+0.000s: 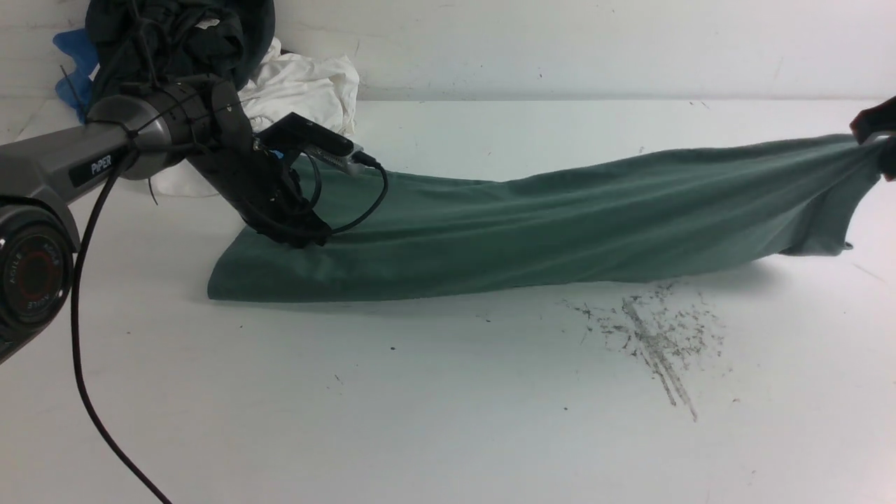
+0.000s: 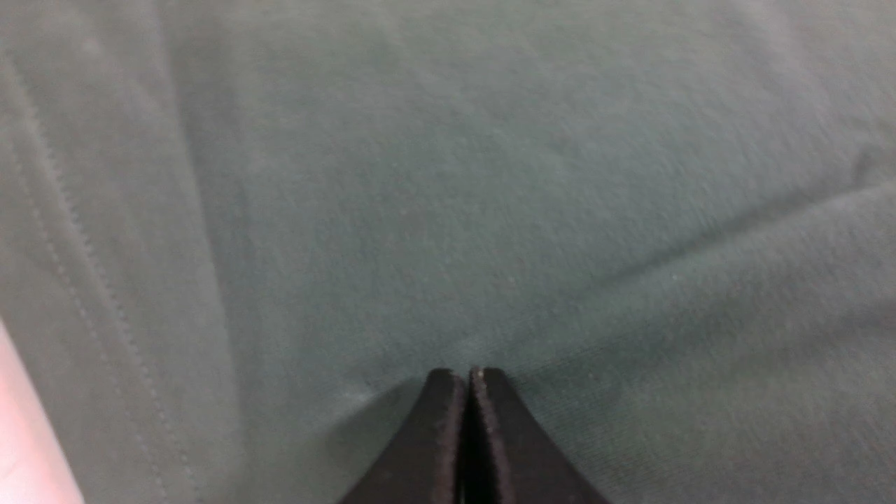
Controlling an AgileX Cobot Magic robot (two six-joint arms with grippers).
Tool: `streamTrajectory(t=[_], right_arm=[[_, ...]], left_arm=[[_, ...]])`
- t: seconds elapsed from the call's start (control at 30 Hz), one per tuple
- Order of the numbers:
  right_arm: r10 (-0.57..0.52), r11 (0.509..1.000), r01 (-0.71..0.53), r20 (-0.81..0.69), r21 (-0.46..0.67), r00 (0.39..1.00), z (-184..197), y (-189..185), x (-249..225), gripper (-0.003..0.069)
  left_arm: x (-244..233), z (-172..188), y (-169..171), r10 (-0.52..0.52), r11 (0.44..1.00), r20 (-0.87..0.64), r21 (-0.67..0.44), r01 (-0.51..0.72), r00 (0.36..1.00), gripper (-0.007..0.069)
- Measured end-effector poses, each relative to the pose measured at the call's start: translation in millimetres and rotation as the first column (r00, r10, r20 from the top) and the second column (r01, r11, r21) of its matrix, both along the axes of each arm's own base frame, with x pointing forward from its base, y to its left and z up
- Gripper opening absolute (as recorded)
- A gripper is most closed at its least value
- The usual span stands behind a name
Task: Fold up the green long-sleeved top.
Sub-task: Use both arms to drag the lower edge of the fabric forward and fold it over the upper edge
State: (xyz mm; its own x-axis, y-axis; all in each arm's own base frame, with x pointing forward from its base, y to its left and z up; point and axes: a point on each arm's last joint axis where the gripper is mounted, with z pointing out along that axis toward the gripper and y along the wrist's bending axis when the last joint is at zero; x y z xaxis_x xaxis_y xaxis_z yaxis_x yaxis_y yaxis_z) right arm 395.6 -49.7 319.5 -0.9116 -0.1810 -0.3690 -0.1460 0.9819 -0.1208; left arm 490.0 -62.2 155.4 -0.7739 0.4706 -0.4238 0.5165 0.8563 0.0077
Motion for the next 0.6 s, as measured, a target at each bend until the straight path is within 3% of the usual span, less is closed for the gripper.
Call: streamTrajectory(t=[0.43,0.6], right_arm=[[0.029,0.999,-0.018,-0.26,0.046,0.965,-113.3,-11.1,32.5,0.001],[0.01,0.998,0.008,-0.303,0.06,0.953,-137.4,-20.9,35.8,0.0029]], left_arm=[[0.2,-0.7,2.4,-0.021,1.0,0.0,0.002,0.021,1.0,-0.0007],[0.1,-0.7,2.4,-0.022,1.0,-0.001,0.002,0.022,1.0,-0.0007]])
